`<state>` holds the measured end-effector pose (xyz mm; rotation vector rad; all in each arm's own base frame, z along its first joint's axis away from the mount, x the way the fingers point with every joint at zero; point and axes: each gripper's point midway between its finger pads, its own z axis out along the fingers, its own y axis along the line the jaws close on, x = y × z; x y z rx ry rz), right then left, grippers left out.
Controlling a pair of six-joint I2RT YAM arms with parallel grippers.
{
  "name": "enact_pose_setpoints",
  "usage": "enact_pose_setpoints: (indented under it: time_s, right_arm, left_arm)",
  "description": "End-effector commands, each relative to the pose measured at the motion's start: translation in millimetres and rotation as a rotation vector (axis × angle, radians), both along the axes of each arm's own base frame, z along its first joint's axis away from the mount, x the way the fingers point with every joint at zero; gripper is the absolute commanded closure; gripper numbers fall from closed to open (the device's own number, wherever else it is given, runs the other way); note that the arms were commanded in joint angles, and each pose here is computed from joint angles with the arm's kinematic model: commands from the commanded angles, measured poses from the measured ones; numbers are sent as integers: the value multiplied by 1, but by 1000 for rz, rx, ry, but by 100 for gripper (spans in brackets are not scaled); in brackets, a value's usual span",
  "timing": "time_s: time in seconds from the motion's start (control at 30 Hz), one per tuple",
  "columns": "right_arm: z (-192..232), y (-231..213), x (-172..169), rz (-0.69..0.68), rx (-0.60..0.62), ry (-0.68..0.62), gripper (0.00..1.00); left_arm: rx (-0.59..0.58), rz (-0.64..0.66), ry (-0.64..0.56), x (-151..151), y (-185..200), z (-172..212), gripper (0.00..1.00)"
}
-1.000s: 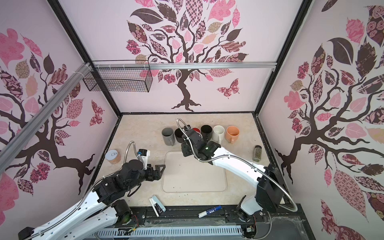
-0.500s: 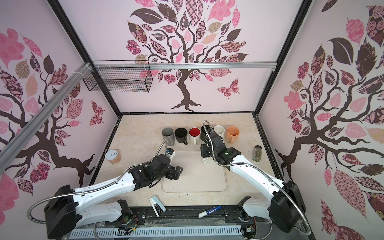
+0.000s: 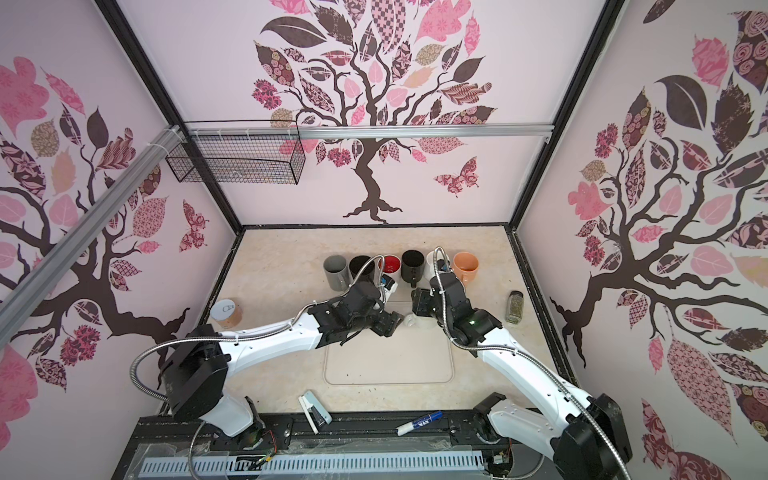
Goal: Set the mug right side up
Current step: 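Close the left gripper on the upside-down speckled white mug's base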
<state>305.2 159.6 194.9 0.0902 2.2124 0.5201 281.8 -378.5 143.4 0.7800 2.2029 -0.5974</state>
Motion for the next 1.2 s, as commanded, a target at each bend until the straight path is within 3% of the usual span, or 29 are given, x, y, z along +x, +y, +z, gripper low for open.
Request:
enact_pose_setpoints:
  time_s: [0.0,0.13,0.3,0.73,1.17]
  right_arm:
    - [14,-8,-1,-31,18,-53,49]
    - [17,-15,-7,-43,15,-78,49]
    - [16,-22,-10,-59,-6,-83,48]
    - [13,-22,-11,-49,-16,-90,47]
    - [12,-21,-13,-41,-6,-92,47]
  left_arm:
    - [-27,-115,-37,3,-28,10,30]
    - [-11,-194,-17,2,-44,-7,35]
    - [-6,-235,12,6,-54,-22,34]
    - [-9,-220,74,36,-59,-44,41]
    - [-4,-270,127,29,-66,-64,64]
